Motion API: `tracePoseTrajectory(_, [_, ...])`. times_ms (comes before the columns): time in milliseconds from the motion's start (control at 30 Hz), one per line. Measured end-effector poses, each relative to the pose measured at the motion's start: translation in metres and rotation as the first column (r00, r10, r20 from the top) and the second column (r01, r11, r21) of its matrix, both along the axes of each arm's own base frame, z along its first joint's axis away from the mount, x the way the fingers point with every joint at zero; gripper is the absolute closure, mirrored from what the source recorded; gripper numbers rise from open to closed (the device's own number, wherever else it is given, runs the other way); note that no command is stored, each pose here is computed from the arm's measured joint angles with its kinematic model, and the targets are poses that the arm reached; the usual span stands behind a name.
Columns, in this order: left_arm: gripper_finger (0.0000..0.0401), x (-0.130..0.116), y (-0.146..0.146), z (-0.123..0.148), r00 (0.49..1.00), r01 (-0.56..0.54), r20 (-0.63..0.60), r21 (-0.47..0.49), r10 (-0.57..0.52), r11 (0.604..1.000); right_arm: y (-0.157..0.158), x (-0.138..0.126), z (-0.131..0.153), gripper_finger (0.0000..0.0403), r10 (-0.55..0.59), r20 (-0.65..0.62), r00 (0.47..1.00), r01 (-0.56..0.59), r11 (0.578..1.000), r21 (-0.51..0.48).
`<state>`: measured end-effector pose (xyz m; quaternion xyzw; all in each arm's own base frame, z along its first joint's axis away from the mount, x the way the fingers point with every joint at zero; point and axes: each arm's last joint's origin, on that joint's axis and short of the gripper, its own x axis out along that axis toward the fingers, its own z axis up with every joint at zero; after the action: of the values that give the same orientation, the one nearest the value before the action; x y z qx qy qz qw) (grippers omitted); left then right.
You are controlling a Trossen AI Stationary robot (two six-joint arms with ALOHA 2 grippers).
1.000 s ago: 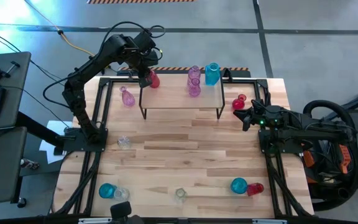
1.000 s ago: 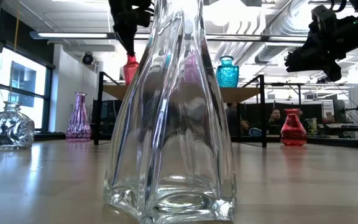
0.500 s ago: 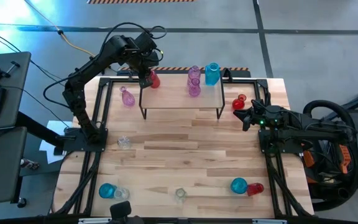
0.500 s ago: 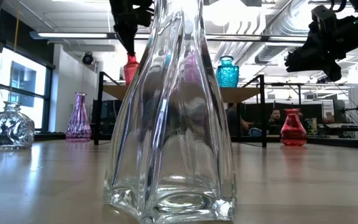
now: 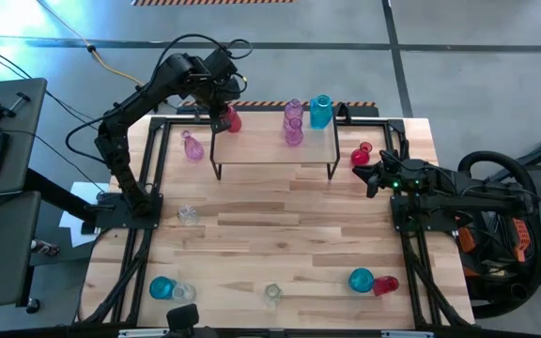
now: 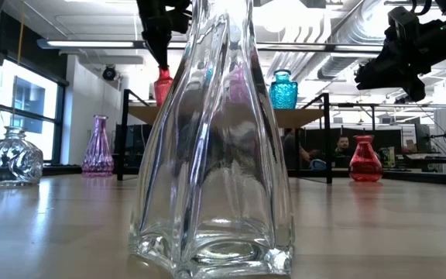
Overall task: Sort vases onto shelf
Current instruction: Put the left red vase on the shelf
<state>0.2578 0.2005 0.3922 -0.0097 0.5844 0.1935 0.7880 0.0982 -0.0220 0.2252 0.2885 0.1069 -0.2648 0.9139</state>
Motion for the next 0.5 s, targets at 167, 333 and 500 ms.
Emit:
tracePoseTrajectory(167, [0.0361, 0.0002, 0.0001, -0.0001, 1.000, 0.002, 0.002, -0.002, -0.002, 1.000, 0.0000, 0.0000, 0.0000, 0.0341, 0.000, 0.000, 1.000, 0.000, 1.000, 0.000])
tracePoseTrajectory(333, [0.0357, 0.0014, 0.0006, 0.0000, 1.000, 0.007, 0.018, -0.003, -0.007, 1.000, 0.0000, 0.0000, 0.0000, 0.0341, 0.000, 0.000, 1.000, 0.000, 1.000, 0.000])
tracePoseTrajectory(500, [0.0357, 0.0024, 0.0012, 0.0004, 1.000, 0.008, 0.029, 0.002, -0.008, 1.000, 0.0000, 0.0000, 0.0000, 0.0341, 0.000, 0.000, 1.000, 0.000, 1.000, 0.000])
